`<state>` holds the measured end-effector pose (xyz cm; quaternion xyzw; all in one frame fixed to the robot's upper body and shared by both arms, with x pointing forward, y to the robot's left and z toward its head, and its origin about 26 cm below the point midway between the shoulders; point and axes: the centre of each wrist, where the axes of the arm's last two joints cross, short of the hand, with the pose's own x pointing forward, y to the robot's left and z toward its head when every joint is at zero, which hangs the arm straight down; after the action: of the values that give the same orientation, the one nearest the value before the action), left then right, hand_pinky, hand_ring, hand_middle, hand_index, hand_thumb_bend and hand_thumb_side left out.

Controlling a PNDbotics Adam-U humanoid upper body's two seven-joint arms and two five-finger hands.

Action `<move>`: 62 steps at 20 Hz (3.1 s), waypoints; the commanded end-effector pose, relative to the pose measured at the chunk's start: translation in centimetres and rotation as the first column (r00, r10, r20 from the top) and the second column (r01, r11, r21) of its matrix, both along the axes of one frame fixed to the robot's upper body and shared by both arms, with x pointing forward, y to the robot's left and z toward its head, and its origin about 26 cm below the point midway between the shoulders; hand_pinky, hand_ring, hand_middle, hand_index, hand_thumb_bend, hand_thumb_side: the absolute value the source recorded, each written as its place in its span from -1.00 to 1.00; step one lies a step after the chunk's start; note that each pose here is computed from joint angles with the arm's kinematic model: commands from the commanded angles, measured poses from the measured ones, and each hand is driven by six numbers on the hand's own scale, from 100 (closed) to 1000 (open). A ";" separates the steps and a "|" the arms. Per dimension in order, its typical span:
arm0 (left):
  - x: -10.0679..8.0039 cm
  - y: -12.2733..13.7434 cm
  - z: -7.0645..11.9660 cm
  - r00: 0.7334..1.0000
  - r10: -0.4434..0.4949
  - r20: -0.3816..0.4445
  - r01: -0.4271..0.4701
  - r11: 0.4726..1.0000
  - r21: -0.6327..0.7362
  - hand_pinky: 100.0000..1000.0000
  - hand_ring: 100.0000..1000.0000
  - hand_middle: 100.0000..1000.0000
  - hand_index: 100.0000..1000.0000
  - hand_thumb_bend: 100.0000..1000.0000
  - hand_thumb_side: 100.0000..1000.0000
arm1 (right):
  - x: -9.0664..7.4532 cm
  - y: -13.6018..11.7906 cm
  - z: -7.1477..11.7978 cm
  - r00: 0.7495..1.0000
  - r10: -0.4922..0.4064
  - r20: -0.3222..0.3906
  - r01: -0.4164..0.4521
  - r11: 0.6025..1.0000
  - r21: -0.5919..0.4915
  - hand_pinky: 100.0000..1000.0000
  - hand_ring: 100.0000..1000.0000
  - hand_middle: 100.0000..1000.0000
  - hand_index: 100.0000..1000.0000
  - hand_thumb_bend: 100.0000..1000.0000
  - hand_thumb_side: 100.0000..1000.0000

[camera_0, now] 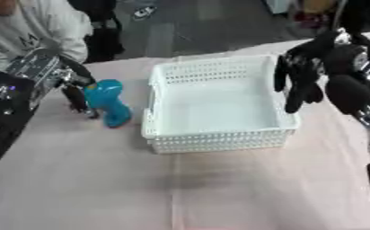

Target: Pick up objects on the table and place them in the box.

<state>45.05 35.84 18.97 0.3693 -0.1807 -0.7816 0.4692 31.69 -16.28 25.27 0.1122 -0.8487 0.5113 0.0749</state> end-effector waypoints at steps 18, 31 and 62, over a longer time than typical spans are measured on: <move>-0.7 -1.6 1.9 0.987 -0.080 0.138 0.103 0.980 -0.172 -0.05 0.44 0.67 0.60 -1.00 0.42 | -0.5 0.5 1.2 0.991 0.063 0.114 -0.059 0.997 -0.040 -0.31 -0.78 -0.79 -0.16 -1.00 1.00; -1.1 -1.1 -0.2 0.948 -0.159 0.275 0.193 0.976 -0.102 -1.00 -1.00 -0.97 -0.46 -1.00 0.15 | -0.4 0.5 1.2 0.991 0.063 0.114 -0.059 0.998 -0.038 -0.31 -0.78 -0.79 -0.17 -1.00 1.00; -3.1 -7.9 6.8 0.749 -0.233 0.620 0.525 0.780 -0.340 -1.00 -1.00 -1.00 -0.49 -1.00 0.09 | -0.5 0.6 1.2 0.991 0.069 0.116 -0.065 0.997 -0.031 -0.32 -0.78 -0.78 -0.17 -1.00 1.00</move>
<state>41.90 27.82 24.61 0.3948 -0.5650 -0.6543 0.3111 31.56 -16.07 25.47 0.1151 -0.8526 0.5053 0.0670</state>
